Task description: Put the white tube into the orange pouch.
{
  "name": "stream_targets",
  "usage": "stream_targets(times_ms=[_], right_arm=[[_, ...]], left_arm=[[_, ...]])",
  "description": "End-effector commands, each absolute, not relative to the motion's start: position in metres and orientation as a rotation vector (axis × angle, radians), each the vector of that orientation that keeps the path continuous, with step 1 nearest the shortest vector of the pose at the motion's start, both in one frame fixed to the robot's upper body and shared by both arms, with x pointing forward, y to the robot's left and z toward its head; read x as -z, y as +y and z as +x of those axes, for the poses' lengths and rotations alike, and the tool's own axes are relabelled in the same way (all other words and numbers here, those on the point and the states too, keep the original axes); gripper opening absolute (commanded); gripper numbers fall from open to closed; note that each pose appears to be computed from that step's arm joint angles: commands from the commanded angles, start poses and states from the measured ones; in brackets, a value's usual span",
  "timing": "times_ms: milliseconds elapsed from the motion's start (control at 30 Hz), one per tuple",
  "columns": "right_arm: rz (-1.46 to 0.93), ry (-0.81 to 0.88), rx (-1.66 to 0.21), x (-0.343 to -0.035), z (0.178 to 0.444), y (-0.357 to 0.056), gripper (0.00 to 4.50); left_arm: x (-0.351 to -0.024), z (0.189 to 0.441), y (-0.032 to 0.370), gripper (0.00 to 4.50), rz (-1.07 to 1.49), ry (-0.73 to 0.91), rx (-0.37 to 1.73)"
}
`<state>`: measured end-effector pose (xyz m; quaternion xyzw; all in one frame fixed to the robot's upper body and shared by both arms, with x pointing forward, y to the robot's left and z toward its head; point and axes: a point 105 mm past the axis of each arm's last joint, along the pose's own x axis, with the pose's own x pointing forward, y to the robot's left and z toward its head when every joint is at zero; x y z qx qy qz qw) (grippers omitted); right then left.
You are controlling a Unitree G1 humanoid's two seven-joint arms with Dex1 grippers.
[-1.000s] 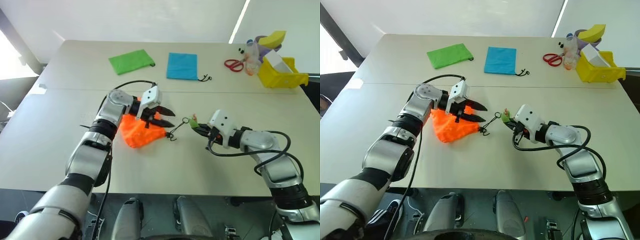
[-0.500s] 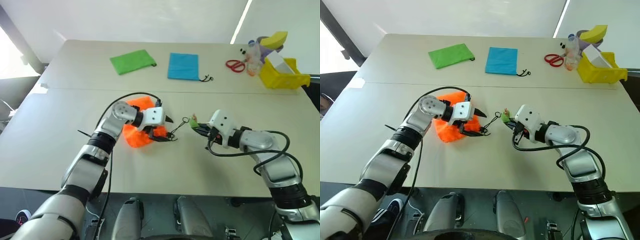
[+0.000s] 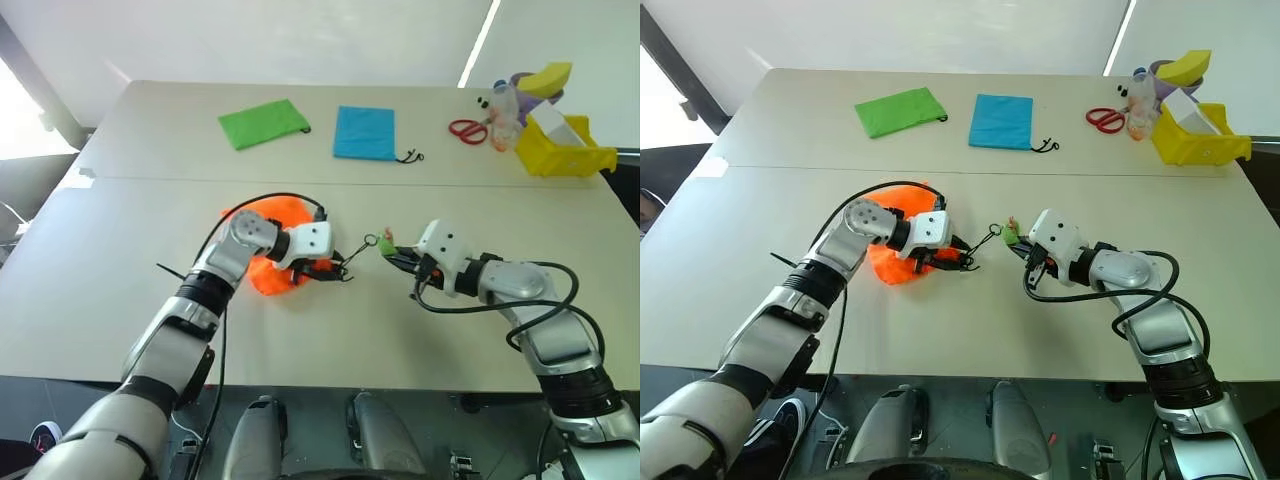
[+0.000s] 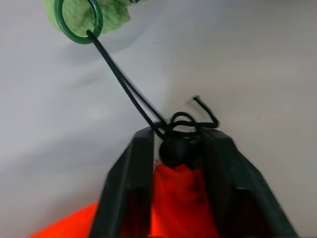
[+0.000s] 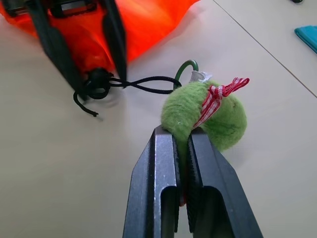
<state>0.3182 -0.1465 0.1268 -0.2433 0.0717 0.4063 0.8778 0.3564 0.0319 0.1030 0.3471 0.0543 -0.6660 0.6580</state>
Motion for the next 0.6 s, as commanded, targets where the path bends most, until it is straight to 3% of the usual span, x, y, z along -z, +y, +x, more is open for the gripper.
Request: stream_targets(times_ms=[33,267,400,600], right_arm=[[-0.524,0.098,-0.856,-0.1383,0.3184,-0.1420,0.00],[-0.525,0.099,-0.855,-0.1381,0.3186,-0.1425,0.00],[-0.526,0.101,-0.853,-0.1380,0.3186,-0.1430,0.00],[-0.531,0.100,-0.836,-0.1388,0.3207,-0.1472,0.00]], left_arm=[[-0.1050,0.3571,0.0299,1.67,0.812,0.114,1.497],[-0.1007,0.3549,0.0330,1.67,0.794,0.155,1.514],[-0.1023,0.3546,0.0334,0.37,0.774,0.158,1.516],[-0.1072,0.3500,0.0358,0.23,0.773,0.148,1.556]])
